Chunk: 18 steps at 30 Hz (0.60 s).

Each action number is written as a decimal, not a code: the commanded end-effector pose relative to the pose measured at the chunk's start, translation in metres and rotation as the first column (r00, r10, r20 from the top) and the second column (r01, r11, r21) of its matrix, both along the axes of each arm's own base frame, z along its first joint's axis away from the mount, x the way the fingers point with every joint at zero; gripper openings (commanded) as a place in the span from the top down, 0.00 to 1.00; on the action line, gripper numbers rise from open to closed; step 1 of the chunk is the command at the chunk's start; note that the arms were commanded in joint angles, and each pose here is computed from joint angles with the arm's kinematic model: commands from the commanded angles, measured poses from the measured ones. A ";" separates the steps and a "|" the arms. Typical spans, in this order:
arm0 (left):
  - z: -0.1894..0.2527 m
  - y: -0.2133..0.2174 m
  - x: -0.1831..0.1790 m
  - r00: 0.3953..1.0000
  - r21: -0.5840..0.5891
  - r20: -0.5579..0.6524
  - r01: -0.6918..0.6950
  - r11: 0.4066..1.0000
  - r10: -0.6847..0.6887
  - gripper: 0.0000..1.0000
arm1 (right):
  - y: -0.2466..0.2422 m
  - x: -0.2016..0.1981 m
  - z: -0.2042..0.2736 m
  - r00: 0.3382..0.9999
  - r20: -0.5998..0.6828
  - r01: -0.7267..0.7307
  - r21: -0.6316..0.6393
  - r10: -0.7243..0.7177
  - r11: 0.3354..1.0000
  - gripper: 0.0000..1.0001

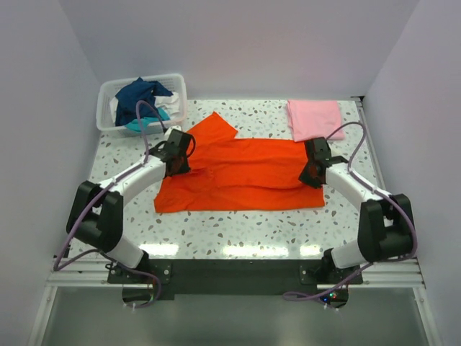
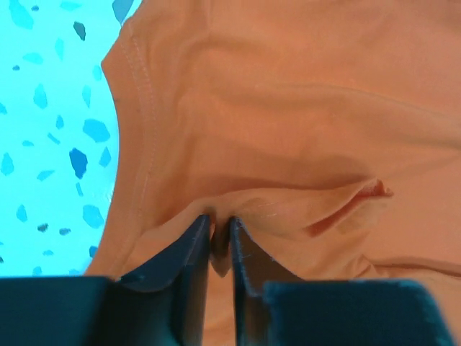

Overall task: Fold and stack the t-shirts
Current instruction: Fold the tshirt

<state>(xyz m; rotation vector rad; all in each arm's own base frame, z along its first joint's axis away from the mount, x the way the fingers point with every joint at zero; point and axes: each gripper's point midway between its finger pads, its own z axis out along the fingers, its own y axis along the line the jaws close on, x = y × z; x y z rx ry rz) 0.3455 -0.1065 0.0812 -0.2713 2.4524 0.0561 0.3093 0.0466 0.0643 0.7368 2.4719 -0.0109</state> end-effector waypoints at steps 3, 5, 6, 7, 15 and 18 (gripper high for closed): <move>0.018 0.005 0.049 0.996 -0.037 0.081 -0.027 0.999 0.030 0.45 | -0.009 0.044 0.015 0.997 0.057 0.050 -0.044 -0.047 0.998 0.37; 0.023 0.008 0.060 0.995 -0.040 0.083 -0.047 0.998 0.051 0.11 | -0.010 0.048 0.021 0.998 0.037 0.045 -0.060 -0.043 0.997 0.19; 0.026 0.011 0.063 0.994 -0.047 0.086 -0.062 0.997 0.065 0.04 | -0.010 0.048 0.025 0.999 0.038 0.033 -0.066 -0.030 0.997 0.14; 0.035 0.008 0.069 0.993 -0.061 0.098 -0.061 0.996 0.067 0.01 | -0.006 0.049 0.031 0.999 0.051 0.012 -0.051 -0.010 0.999 0.06; 0.044 -0.020 0.031 0.994 -0.255 0.104 0.041 0.966 -0.015 0.00 | 0.026 0.012 0.046 0.979 0.110 -0.185 0.102 0.174 0.977 0.01; 0.027 -0.032 0.013 0.994 -0.323 0.088 0.094 0.942 -0.069 0.00 | 0.039 -0.001 0.043 0.962 0.129 -0.259 0.150 0.241 0.954 0.01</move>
